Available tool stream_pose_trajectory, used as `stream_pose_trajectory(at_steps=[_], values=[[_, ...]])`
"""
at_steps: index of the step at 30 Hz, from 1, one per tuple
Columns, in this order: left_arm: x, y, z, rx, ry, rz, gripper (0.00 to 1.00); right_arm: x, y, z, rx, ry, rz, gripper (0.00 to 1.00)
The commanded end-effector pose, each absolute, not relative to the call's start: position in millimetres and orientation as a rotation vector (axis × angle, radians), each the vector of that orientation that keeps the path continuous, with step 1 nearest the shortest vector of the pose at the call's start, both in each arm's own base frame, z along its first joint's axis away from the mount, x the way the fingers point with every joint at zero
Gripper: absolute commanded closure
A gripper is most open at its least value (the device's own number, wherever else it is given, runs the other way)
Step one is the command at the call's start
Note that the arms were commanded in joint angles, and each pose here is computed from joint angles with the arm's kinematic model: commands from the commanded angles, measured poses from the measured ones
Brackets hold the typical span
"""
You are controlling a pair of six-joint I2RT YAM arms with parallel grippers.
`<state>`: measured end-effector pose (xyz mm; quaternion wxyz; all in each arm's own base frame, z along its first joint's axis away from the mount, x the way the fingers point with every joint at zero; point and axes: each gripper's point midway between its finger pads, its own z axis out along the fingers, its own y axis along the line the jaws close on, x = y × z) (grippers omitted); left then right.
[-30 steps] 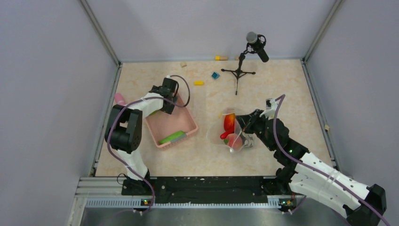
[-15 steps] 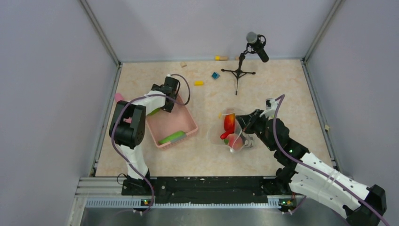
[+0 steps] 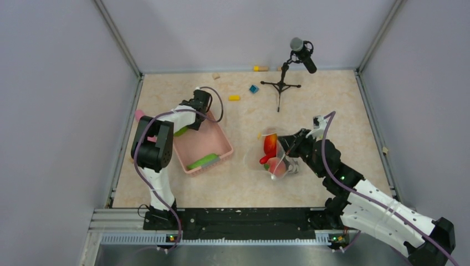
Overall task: Place the food in the zip-top bag and seal the zipper
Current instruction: Pick up the fake fruit from the bin.
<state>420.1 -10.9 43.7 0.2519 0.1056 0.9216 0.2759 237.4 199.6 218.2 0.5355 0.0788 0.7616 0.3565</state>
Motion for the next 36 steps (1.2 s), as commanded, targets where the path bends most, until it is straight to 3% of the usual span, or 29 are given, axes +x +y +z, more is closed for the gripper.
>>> stream_pose_trajectory(at_steps=[1,12,20,23,31,36], values=[[416.2,-16.6,33.0,0.239,2.56,0.699,0.39,242.0,197.0,227.0,0.204,1.773,0.855,1.0],[410.1,-22.2,45.7,0.162,2.524,0.727,0.61,243.0,197.9,224.7,0.206,1.781,0.851,1.0],[406.2,-45.3,91.3,0.125,2.347,0.71,0.96,244.0,195.9,223.1,0.215,1.789,0.835,1.0],[401.7,-52.5,110.2,0.073,2.301,0.65,1.0,244.4,194.6,223.1,0.223,1.79,0.83,1.0],[387.1,-65.6,146.6,-0.015,2.192,0.554,1.0,243.8,191.5,219.0,0.239,1.807,0.815,1.0],[372.5,-87.6,173.2,-0.083,2.134,0.337,1.0,244.7,187.7,213.6,0.244,1.831,0.776,1.0]])
